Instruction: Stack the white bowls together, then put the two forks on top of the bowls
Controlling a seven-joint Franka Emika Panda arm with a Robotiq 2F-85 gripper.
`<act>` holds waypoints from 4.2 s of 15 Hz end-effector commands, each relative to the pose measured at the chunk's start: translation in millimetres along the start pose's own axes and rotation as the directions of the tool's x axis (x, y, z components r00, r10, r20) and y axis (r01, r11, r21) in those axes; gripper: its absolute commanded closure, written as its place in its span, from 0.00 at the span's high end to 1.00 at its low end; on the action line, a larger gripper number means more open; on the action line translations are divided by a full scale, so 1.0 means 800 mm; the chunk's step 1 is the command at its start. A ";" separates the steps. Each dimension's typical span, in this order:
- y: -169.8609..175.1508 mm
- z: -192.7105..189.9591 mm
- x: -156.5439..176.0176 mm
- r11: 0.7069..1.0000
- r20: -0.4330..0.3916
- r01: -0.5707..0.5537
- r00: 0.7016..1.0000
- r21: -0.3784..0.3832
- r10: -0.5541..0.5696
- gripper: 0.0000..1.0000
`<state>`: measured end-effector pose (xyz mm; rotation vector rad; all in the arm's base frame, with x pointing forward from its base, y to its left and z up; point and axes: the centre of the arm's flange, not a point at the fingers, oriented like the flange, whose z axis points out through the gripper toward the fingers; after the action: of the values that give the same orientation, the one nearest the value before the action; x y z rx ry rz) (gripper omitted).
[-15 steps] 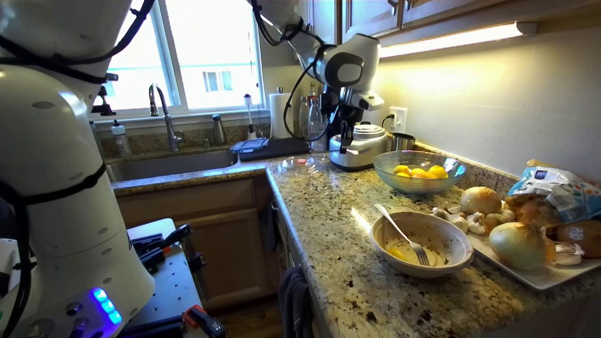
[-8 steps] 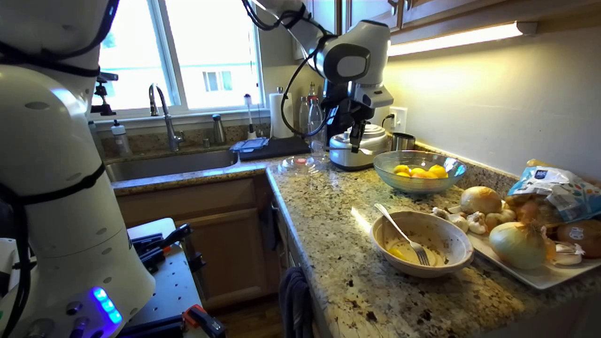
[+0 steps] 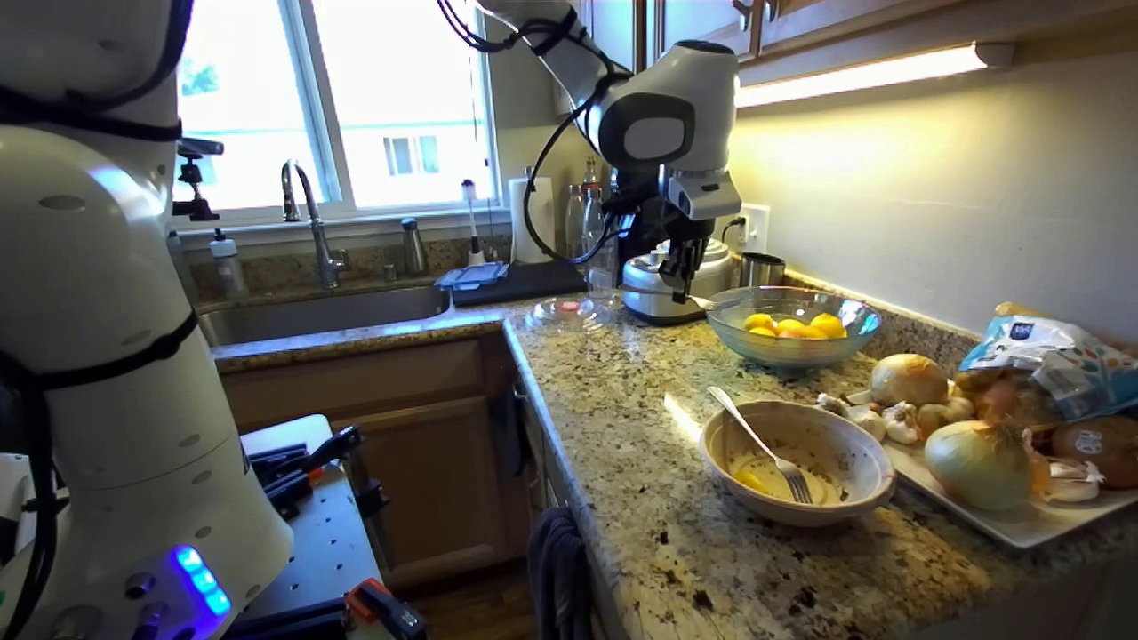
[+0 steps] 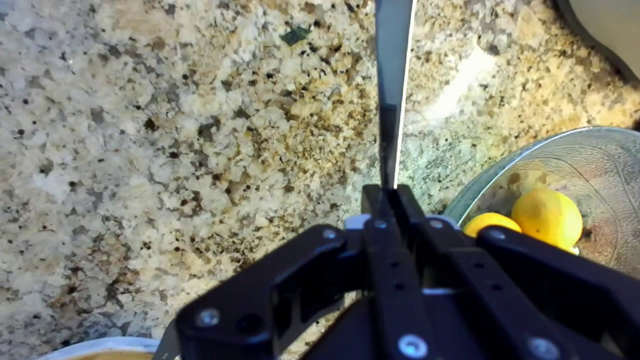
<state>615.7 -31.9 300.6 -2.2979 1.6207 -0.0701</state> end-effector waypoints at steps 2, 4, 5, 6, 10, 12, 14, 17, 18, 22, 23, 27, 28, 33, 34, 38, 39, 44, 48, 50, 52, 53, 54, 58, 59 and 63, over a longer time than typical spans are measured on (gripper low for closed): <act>0.000 0.000 0.000 1.000 0.000 -0.006 1.000 0.001 0.006 0.07; 0.000 -0.004 0.006 1.000 -0.009 -0.025 1.000 0.003 0.025 0.05; 0.001 -0.006 0.016 0.998 -0.011 -0.057 0.998 0.008 0.057 0.05; 0.004 -0.009 0.029 0.995 -0.007 -0.099 0.995 0.009 0.099 0.05; 0.038 -0.025 0.090 0.954 0.000 -0.297 0.955 0.030 0.298 0.05; 0.060 -0.035 0.120 0.922 0.005 -0.385 0.923 0.040 0.385 0.05; 0.079 -0.037 0.146 0.890 0.017 -0.455 0.891 0.044 0.454 0.05; 0.108 -0.028 0.173 0.832 0.093 -0.554 0.829 0.017 0.551 0.05; 0.115 -0.021 0.177 0.816 0.123 -0.578 0.810 0.006 0.573 0.05; 0.145 0.012 0.196 0.736 0.179 -0.677 0.727 0.018 0.663 0.05; 0.151 0.018 0.199 0.721 0.194 -0.693 0.711 0.026 0.676 0.05; 0.174 0.035 0.210 0.694 0.217 -0.718 0.687 0.055 0.694 0.05; 0.179 0.036 0.213 0.691 0.215 -0.720 0.687 0.064 0.695 0.05; 0.209 0.034 0.232 0.690 0.181 -0.716 0.696 0.109 0.695 0.05; 0.215 0.034 0.235 0.690 0.174 -0.714 0.699 0.116 0.694 0.05; 0.230 0.034 0.243 0.684 0.158 -0.719 0.695 0.125 0.702 0.05; 0.233 0.034 0.243 0.685 0.155 -0.717 0.697 0.128 0.700 0.04; 0.229 0.021 0.236 0.708 0.133 -0.691 0.723 0.145 0.678 0.51; 0.220 0.001 0.229 0.726 0.125 -0.664 0.747 0.176 0.653 0.77; 0.210 -0.014 0.218 0.745 0.115 -0.638 0.769 0.193 0.629 0.91; 0.196 -0.030 0.199 0.787 0.090 -0.584 0.811 0.199 0.579 0.99; 0.188 -0.039 0.188 0.811 0.078 -0.550 0.834 0.200 0.546 1.00; 0.181 -0.049 0.178 0.835 0.058 -0.513 0.857 0.201 0.512 1.00; 0.146 -0.086 0.138 0.935 -0.018 -0.308 0.949 0.175 0.316 1.00; 0.136 -0.095 0.128 0.957 -0.024 -0.250 0.966 0.146 0.256 1.00; 0.111 -0.124 0.087 0.998 -0.066 -0.012 0.998 0.058 0.016 1.00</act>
<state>557.2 -168.4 326.4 -2.1082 1.7788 -0.1986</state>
